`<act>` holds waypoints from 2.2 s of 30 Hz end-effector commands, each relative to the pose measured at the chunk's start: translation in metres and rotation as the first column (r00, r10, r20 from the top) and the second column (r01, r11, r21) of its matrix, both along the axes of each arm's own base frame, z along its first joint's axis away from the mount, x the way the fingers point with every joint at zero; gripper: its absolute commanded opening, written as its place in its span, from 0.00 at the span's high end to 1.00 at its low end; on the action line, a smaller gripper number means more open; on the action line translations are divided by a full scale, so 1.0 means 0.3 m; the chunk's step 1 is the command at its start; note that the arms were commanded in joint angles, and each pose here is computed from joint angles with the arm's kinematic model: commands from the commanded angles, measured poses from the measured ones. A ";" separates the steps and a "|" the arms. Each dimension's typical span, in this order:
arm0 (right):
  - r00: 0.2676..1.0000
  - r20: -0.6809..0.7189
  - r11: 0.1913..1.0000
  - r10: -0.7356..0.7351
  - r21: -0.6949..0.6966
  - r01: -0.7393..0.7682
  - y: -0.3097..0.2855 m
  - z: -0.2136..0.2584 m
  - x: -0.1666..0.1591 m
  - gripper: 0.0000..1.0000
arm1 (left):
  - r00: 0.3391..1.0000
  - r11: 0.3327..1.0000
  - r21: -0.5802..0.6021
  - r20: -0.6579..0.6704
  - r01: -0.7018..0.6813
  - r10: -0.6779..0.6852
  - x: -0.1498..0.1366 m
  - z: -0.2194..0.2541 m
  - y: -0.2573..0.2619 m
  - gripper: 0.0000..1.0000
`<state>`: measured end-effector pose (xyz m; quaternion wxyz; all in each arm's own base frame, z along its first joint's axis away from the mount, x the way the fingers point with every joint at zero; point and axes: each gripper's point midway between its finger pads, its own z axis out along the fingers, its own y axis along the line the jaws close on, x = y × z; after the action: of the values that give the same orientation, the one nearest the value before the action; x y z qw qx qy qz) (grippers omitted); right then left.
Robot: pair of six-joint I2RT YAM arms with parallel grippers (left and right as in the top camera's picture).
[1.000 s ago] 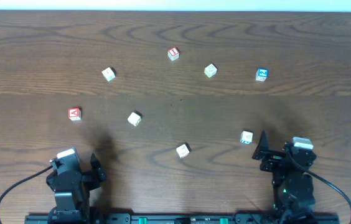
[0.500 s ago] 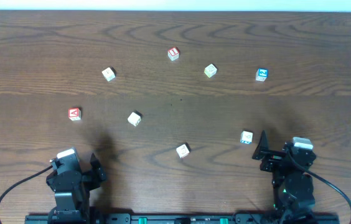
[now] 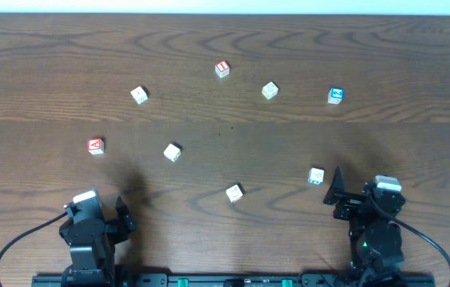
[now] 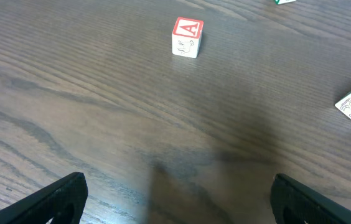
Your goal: Spell out Ai2
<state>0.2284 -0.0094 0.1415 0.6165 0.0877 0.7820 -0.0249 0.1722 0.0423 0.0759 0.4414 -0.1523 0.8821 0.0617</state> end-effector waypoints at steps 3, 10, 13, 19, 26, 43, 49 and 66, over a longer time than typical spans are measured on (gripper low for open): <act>1.000 0.003 1.000 -0.005 -0.010 0.005 -0.006 -0.002 0.000 0.01 | 0.998 1.000 0.002 -0.065 0.011 -0.011 -0.022 -0.065 -0.004 0.05; 1.000 0.003 1.000 -0.007 -0.010 0.007 -0.007 -0.002 -0.001 0.01 | 0.998 1.000 0.002 -0.065 0.011 -0.011 -0.022 -0.065 -0.004 0.05; 1.000 0.011 1.000 -0.007 -0.001 0.007 -0.006 0.003 0.001 0.01 | 0.998 1.000 0.002 -0.065 0.011 -0.011 -0.022 -0.065 -0.004 0.05; 0.976 0.195 0.949 0.098 0.276 -0.151 0.099 0.129 0.028 0.01 | 0.998 1.000 0.002 -0.065 0.011 -0.011 -0.022 -0.065 -0.004 0.05; 0.827 0.495 0.888 0.266 0.208 -0.410 0.219 0.411 0.048 0.01 | 0.998 1.000 0.002 -0.065 0.011 -0.011 -0.022 -0.065 -0.004 0.05; 0.610 0.309 0.590 0.730 0.166 -0.790 0.673 0.686 0.613 0.01 | 0.998 1.000 0.002 -0.065 0.011 -0.011 -0.022 -0.065 -0.004 0.05; 0.551 0.294 0.557 0.781 0.072 -0.828 0.823 0.703 0.812 0.01 | 0.998 1.000 0.002 -0.065 0.011 -0.011 -0.022 -0.065 -0.004 0.05; 0.632 0.124 0.624 0.765 0.099 -0.775 1.037 0.353 1.343 0.01 | 0.998 1.000 0.002 -0.065 0.011 -0.011 -0.022 -0.065 -0.004 0.05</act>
<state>0.6184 0.2993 0.2611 0.5873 -0.2104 0.7172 0.3105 0.1731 0.0403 0.0734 0.4404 -0.1513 0.8832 0.0558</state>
